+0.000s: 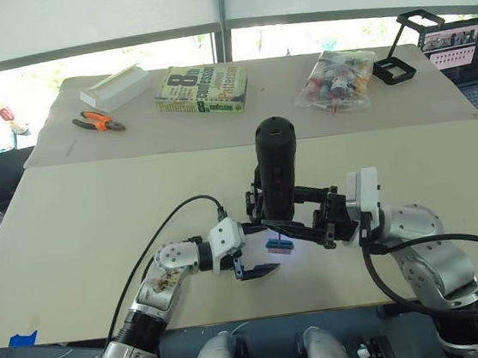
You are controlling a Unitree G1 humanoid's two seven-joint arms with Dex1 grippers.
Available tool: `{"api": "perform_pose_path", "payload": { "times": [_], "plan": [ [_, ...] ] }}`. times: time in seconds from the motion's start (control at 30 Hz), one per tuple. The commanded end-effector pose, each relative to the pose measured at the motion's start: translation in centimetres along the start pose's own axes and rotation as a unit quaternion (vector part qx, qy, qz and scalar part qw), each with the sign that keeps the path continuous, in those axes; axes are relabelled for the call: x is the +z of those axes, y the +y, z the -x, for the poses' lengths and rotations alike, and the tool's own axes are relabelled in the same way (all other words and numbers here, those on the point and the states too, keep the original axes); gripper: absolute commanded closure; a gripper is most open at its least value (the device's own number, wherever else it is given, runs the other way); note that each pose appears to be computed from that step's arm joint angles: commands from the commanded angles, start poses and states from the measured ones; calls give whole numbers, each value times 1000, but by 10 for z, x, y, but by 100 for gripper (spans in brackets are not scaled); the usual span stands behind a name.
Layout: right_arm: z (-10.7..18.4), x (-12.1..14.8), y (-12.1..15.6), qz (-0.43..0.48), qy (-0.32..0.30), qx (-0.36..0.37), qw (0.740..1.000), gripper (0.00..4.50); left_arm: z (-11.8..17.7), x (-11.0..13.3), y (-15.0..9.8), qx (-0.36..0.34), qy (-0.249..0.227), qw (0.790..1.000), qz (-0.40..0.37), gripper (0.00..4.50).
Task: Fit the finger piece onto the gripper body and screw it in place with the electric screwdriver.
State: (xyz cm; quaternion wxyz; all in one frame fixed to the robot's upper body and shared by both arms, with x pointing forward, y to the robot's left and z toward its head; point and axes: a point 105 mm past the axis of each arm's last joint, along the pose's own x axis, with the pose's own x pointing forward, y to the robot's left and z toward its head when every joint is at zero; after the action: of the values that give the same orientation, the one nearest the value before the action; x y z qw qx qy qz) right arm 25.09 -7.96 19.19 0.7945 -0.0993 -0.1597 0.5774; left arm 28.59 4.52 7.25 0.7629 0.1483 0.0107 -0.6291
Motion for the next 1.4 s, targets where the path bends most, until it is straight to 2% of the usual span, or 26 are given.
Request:
{"api": "perform_pose_path", "payload": {
  "times": [0.03, 1.4],
  "plan": [
    [2, 17, -2, 20, -31, -7, 999, 259, -2, -3, -3, -6, 5, 1000, 2, 2],
    [7, 8, 0, 11, -15, -2, 1000, 259, -6, -5, -10, -10, 3, 1000, 13, 2]
  ]
}}
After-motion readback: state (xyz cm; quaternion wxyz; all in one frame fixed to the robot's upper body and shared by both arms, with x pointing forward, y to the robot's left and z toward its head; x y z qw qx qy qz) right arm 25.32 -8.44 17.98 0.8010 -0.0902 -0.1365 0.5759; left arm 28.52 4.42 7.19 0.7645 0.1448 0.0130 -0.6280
